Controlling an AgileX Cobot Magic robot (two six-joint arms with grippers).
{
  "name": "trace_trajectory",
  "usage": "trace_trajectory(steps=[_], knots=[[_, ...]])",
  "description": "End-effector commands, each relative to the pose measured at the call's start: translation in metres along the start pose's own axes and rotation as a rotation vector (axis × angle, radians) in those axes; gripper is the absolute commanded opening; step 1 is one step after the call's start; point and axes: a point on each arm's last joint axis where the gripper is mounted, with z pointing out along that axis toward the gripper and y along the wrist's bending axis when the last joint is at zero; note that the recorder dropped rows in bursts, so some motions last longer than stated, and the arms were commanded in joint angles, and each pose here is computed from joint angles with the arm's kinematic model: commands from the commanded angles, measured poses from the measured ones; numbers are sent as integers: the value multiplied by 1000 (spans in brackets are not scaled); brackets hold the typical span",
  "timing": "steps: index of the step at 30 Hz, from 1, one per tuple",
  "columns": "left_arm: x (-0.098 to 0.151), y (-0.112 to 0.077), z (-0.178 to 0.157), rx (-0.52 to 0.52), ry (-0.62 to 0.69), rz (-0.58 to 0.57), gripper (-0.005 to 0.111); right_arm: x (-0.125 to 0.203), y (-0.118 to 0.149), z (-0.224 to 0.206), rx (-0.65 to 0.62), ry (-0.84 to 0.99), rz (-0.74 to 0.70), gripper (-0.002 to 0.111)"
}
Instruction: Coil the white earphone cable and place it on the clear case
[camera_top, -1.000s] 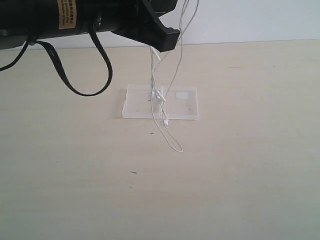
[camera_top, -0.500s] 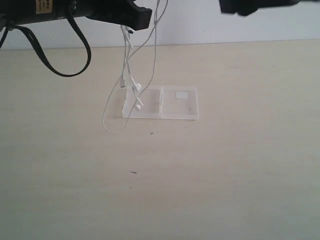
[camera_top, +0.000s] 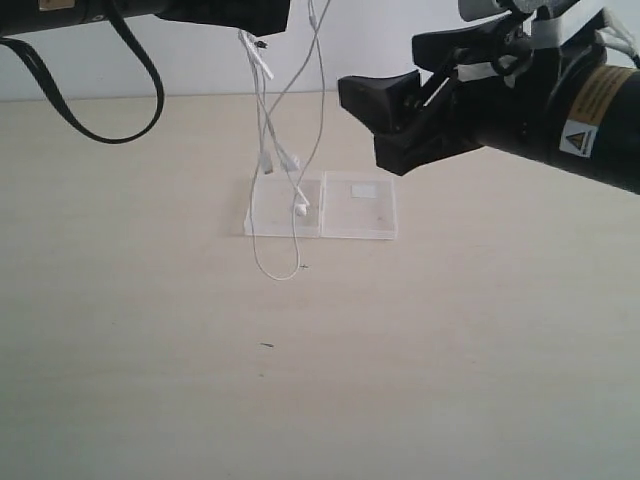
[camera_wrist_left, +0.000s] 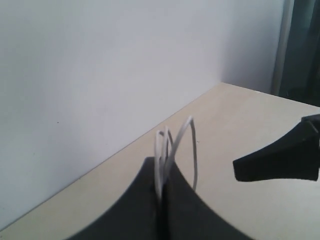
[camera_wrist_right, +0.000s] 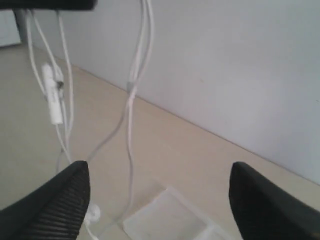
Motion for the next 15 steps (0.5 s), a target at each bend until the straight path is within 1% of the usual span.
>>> trace_trajectory(steps=[1, 3, 6, 11, 15], knots=[[-1, 0, -2, -4, -2, -55, 0, 5, 7, 12, -104, -84, 62, 74], [-1, 0, -2, -4, -2, -70, 0, 12, 6, 18, -102, -75, 74, 74], [-1, 0, -2, -4, -2, -75, 0, 19, 6, 25, -114, -75, 55, 74], [-1, 0, -2, -4, -2, -79, 0, 19, 9, 29, -155, -149, 2, 74], [-1, 0, -2, -4, -2, -90, 0, 20, 15, 28, -223, -148, -51, 74]])
